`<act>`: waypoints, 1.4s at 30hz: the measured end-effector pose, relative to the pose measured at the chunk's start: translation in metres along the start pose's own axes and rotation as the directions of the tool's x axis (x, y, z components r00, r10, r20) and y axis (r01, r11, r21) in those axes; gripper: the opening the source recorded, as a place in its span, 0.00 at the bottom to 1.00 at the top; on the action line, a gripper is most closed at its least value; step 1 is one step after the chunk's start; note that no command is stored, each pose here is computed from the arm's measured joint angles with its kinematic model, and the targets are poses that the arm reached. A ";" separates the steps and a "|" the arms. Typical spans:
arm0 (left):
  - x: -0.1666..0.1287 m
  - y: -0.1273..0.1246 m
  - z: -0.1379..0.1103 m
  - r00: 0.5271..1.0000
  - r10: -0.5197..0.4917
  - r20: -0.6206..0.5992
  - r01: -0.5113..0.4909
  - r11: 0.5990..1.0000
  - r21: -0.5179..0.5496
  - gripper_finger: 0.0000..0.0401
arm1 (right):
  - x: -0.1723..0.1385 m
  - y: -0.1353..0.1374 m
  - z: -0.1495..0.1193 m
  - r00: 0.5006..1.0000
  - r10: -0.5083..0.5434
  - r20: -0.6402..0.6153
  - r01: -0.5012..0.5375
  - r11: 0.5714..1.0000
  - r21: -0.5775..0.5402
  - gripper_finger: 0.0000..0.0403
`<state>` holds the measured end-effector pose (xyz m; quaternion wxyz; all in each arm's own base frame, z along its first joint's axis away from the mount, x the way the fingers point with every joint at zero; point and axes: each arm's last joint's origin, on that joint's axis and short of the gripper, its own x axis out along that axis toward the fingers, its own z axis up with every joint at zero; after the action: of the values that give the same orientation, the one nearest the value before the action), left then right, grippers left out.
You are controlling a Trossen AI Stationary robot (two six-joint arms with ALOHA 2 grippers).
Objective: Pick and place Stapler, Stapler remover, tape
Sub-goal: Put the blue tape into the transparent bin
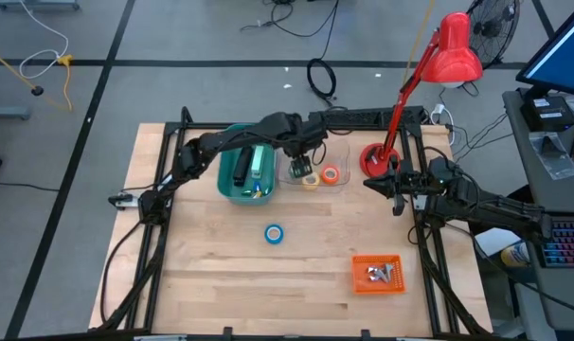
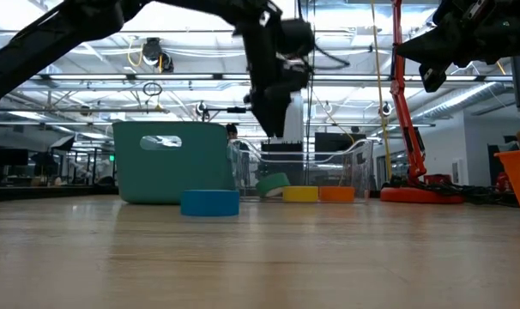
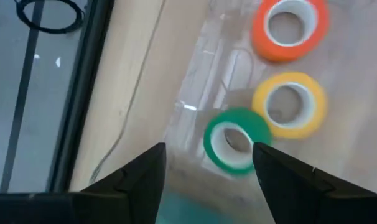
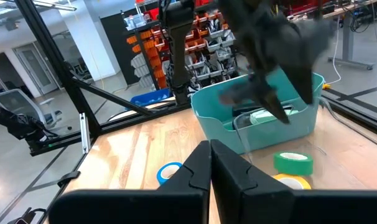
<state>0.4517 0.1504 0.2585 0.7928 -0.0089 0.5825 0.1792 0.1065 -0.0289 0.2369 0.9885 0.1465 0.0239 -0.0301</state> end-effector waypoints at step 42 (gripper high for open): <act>-0.030 -0.238 -0.104 0.970 0.029 -0.241 0.113 0.824 0.556 0.61 | 0.000 0.000 -0.001 1.000 0.006 -0.009 -0.006 1.000 -0.004 0.00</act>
<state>0.4188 -0.1038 0.2070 0.6876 0.1919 0.7000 -0.0213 0.1064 -0.0286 0.2361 0.9887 0.1446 0.0281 -0.0266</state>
